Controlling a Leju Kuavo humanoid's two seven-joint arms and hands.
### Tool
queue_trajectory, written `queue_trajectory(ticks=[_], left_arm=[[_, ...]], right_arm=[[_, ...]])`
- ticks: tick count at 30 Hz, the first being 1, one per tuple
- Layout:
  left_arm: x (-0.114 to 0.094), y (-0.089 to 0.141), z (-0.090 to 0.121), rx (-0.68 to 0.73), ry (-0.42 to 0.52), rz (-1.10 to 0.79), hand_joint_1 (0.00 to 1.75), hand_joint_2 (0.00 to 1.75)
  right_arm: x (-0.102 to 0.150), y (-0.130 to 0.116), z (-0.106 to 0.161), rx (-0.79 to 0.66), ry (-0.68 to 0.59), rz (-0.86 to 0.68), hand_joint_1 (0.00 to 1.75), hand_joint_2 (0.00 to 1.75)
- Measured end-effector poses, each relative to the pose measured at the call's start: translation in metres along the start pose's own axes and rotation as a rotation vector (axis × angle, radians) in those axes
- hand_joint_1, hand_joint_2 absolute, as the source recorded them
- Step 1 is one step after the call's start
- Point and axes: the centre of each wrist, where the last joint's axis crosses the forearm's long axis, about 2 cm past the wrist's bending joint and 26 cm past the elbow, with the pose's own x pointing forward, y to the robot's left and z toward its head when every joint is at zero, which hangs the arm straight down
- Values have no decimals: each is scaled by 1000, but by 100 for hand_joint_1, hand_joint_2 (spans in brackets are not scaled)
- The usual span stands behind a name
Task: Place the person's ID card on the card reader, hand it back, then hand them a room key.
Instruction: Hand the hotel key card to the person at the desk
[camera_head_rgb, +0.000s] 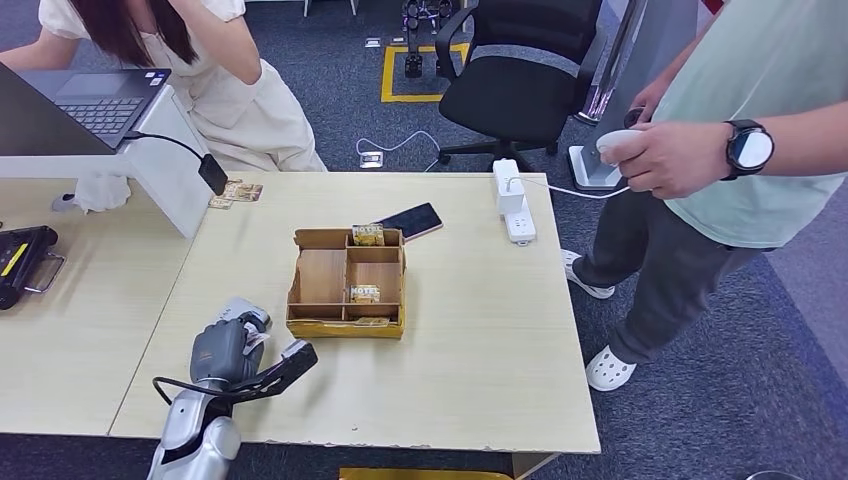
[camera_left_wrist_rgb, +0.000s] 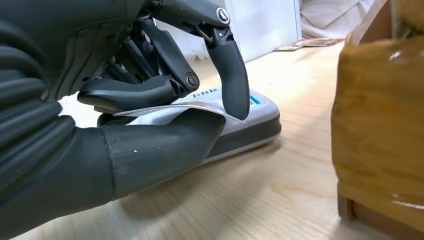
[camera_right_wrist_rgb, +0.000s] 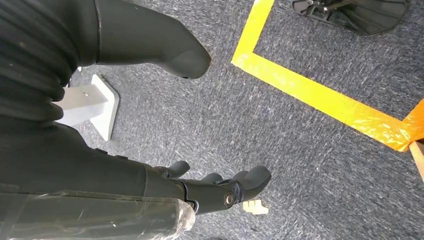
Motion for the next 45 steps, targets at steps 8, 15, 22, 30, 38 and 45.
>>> queue_trajectory(ticks=[8,15,22,30,38,45], left_arm=[[-8,-4,-4,-55,48,30,175,175],[-11,-3,-7,-62,63,39,175,175],[-11,-3,-7,-74,63,51,175,175],[-12,-2,-8,-78,56,64,175,175],[-10,15,-15,30,14,101,175,175],[9,102,-62,297,6,-7,175,175]], right_arm=[[0,0,0,0,-10,1,0,175],[0,0,0,0,-13,1,0,175],[0,0,0,-1,-15,2,0,175],[1,0,0,-1,-18,3,0,175],[1,0,0,1,-20,8,0,175],[6,-2,-1,8,-27,33,0,175]])
